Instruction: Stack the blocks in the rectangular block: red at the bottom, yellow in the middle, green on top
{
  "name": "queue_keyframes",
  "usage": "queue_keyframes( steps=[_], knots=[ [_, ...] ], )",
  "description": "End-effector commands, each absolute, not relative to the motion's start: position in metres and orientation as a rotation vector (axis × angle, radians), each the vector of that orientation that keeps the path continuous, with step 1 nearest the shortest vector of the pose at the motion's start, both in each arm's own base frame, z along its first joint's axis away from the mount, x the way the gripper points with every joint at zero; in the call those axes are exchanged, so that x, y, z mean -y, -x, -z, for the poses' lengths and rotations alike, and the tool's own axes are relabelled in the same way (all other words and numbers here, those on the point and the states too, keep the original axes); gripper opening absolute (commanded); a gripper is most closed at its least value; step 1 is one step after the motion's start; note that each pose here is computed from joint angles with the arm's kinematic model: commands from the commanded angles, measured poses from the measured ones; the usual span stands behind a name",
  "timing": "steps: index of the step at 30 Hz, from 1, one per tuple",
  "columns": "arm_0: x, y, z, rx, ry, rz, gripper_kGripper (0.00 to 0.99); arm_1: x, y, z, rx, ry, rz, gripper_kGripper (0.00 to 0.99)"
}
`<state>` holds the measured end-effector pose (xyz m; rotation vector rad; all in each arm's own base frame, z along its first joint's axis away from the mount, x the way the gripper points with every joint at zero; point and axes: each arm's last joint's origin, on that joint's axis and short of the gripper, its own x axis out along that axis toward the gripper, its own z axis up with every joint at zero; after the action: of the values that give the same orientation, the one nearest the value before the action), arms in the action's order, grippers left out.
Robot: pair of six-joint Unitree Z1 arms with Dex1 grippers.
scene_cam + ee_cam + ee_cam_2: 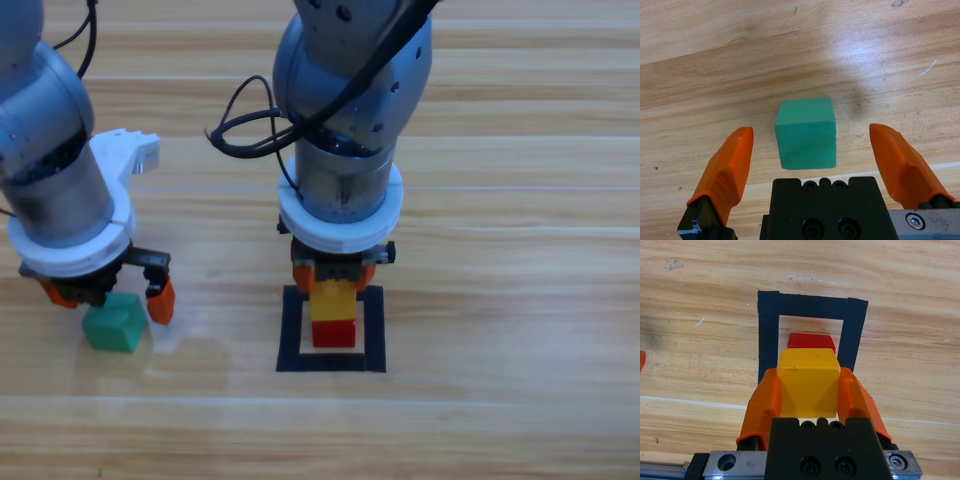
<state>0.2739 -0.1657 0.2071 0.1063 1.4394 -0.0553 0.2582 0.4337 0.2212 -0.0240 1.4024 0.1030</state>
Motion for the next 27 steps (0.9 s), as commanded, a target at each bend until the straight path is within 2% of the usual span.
queue_keyframes(
  steps=[1,2,3,4,7,9,14,18,21,24,27],
  knots=[
    [0.163,-0.284,-0.195,-1.454,-0.097,0.016,0.988,-0.442,-0.249,-0.198,-1.425,0.095,-0.080,0.426],
    [0.163,-0.284,-0.195,-1.455,-0.097,0.015,0.988,-0.441,-0.248,-0.199,-1.422,0.096,-0.079,0.594],
    [0.163,-0.284,-0.194,-1.457,-0.097,0.014,0.988,-0.440,-0.248,-0.203,-1.412,0.097,-0.081,0.936],
    [0.163,-0.284,-0.194,-1.455,-0.096,0.014,0.988,-0.438,-0.248,-0.209,-1.401,0.096,-0.081,0.986],
    [0.162,-0.284,-0.192,-1.455,-0.096,0.012,0.988,-0.436,-0.244,-0.225,-1.375,0.087,-0.103,0.990],
    [0.163,-0.284,-0.190,-1.457,-0.097,0.011,0.986,-0.435,-0.237,-0.244,-1.340,0.077,-0.135,0.990],
    [0.164,-0.287,-0.186,-1.458,-0.099,0.009,0.974,-0.418,-0.207,-0.314,-1.203,0.053,-0.225,0.990],
    [0.164,-0.287,-0.180,-1.467,-0.102,0.004,0.971,-0.394,-0.188,-0.349,-1.118,0.054,-0.251,0.990],
    [0.161,-0.285,-0.174,-1.478,-0.102,-0.002,0.971,-0.361,-0.173,-0.359,-1.049,0.024,-0.339,0.990],
    [0.158,-0.283,-0.172,-1.481,-0.098,-0.004,0.971,-0.305,-0.167,-0.354,-0.963,-0.077,-0.453,0.989],
    [0.155,-0.283,-0.171,-1.484,-0.090,-0.003,0.939,-0.263,-0.169,-0.347,-0.943,-0.115,-0.469,0.990]
  ],
)
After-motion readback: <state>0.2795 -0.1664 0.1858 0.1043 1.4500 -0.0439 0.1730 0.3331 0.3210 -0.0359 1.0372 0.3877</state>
